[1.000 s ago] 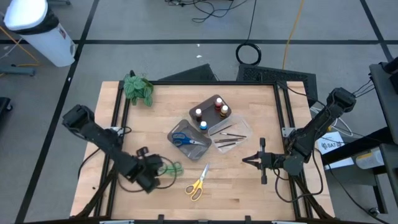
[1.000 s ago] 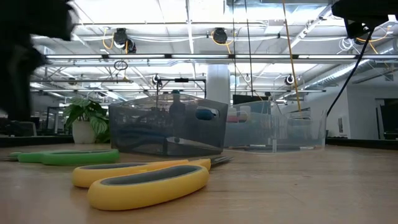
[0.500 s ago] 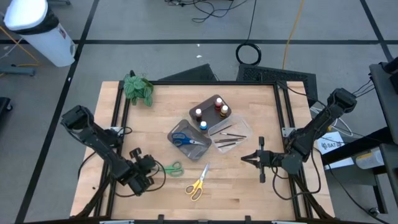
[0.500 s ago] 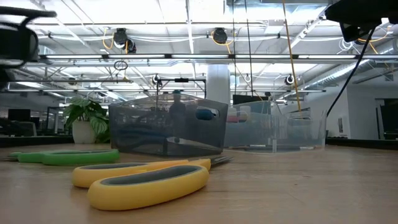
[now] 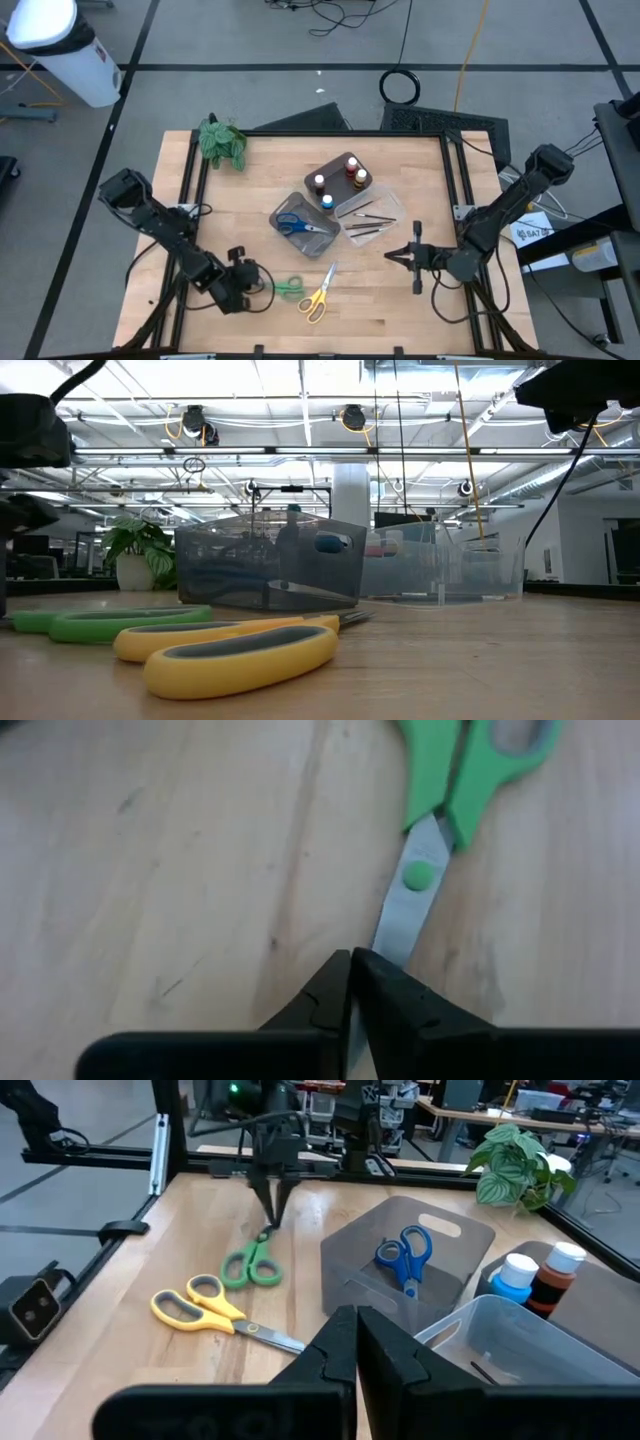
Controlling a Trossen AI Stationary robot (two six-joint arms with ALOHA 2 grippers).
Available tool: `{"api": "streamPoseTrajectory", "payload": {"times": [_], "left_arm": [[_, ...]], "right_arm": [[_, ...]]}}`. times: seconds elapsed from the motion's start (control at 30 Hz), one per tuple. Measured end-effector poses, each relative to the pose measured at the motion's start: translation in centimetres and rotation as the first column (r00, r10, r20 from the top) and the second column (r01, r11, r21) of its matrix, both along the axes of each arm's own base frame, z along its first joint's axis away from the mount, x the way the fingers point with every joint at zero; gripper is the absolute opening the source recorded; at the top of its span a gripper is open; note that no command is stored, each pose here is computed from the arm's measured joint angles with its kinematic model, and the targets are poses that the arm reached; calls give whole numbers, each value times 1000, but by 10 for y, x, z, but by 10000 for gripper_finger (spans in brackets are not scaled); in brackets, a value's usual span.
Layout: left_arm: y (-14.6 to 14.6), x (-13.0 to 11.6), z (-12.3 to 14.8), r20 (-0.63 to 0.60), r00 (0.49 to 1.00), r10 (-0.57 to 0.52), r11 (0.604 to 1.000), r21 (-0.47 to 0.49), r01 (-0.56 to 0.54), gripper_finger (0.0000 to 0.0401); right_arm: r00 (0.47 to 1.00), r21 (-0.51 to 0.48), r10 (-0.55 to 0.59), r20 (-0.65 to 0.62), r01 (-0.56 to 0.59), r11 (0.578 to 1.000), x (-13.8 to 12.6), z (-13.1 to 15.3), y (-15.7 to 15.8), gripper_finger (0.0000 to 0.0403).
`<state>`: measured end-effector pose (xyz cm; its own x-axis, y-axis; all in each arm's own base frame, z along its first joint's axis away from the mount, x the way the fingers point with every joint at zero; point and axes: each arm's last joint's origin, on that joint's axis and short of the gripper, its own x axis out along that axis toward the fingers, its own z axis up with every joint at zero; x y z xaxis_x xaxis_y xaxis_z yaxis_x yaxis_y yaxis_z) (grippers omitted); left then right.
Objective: Pick & Place Paint Supplies
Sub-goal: Put the green scissors into the bottom black bin
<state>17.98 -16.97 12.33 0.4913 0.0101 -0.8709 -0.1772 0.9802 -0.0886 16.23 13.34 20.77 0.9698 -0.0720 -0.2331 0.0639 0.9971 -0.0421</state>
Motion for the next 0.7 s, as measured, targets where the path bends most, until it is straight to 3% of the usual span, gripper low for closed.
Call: {"api": "streamPoseTrajectory", "payload": {"times": [0.17,0.33,0.5,0.7], "left_arm": [[1,8,2,-3,998,-62,997,-37,62,6],[5,12,-1,-42,997,-67,997,-43,65,6],[5,15,-10,-67,995,-70,997,-14,69,12],[3,15,3,-32,994,-104,995,-10,104,5]], "right_arm": [[1000,5,14,-2,-14,1000,3,-1,-1,0],[997,36,81,-16,-80,996,7,-1,-2,0],[997,49,71,15,-71,996,16,-3,-1,0],[968,-12,236,83,-236,972,42,-16,10,0]]}}
